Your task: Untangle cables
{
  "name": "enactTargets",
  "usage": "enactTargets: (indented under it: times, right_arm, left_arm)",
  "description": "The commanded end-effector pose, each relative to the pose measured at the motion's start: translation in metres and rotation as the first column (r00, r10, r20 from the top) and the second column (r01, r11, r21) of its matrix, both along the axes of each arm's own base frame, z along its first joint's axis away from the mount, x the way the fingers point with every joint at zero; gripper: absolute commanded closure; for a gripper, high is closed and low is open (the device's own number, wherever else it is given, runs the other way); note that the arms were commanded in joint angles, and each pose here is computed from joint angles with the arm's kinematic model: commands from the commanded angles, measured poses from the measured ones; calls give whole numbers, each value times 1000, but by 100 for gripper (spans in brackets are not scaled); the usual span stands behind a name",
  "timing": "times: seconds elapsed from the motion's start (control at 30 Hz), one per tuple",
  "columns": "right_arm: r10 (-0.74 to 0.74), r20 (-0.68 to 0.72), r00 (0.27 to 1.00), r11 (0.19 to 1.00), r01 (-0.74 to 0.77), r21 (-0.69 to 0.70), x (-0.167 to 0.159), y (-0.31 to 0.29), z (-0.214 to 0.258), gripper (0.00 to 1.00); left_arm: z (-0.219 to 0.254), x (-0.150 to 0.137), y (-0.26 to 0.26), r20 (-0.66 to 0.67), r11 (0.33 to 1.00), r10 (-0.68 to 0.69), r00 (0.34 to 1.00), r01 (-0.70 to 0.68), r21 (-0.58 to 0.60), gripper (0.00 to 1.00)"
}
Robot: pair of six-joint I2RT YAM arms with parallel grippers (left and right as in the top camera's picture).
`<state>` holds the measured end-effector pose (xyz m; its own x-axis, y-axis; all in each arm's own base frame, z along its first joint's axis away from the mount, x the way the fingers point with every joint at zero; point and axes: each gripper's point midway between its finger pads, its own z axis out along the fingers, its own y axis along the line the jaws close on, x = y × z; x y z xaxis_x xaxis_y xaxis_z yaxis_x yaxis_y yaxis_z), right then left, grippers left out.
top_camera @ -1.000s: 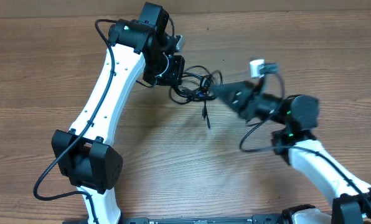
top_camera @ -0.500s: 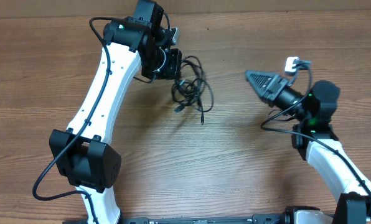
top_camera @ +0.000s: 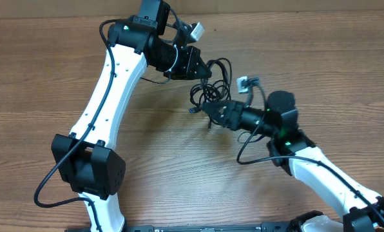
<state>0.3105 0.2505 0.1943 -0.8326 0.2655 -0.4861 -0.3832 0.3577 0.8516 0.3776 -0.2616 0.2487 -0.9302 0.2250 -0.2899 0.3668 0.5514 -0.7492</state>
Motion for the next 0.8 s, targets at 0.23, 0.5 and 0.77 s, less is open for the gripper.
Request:
enactTargets:
  times: [0.23, 0.5, 0.77]
  right_arm:
    - [-87, 63, 994, 995, 83, 63, 15, -1, 28, 96]
    - [-627, -163, 761, 777, 597, -201, 62, -79, -49, 96]
    - [-867, -120, 484, 481, 751, -452, 59, -169, -97, 96]
  left_arm:
    - [29, -17, -18, 10, 982, -97, 995, 97, -159, 96]
    - [45, -22, -21, 52, 954, -152, 987, 160, -253, 96]
    - [112, -37, -4, 188, 745, -239, 953, 304, -594, 96]
